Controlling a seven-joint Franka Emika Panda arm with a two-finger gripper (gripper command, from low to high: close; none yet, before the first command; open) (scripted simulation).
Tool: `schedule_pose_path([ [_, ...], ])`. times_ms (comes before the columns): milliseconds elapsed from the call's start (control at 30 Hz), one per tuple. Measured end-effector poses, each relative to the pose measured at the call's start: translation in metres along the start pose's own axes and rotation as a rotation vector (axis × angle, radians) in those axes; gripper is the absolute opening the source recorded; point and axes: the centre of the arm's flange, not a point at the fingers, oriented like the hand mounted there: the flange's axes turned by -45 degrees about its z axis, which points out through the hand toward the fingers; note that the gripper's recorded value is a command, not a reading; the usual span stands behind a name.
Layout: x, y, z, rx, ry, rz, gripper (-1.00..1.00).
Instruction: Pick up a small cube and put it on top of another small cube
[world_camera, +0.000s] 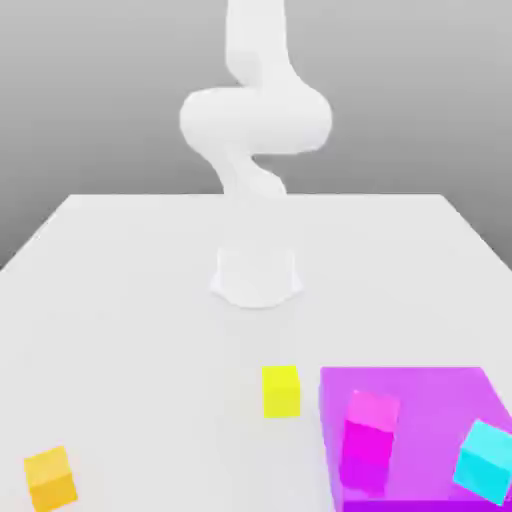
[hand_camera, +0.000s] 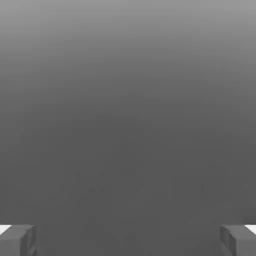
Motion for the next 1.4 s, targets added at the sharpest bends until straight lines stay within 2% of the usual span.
schedule_pose_path([
  [233, -0.006, 0.05, 0.126, -0.082, -0.171, 0.214, 0.0],
  [467, -0.047, 0.112, 0.24, -0.172, -0.33, 0.432, 0.0],
  [700, -0.122, 0.183, 0.337, -0.276, -0.481, 0.666, 0.0],
  [933, -0.225, 0.233, 0.416, -0.376, -0.631, 0.879, 0.0],
  [1100, -0.279, 0.243, 0.467, -0.394, -0.654, 0.914, 0.0],
  [1133, -0.285, 0.243, 0.473, -0.395, -0.655, 0.915, -1.0],
  [1400, -0.277, 0.243, 0.465, -0.395, -0.654, 0.915, -1.0],
])
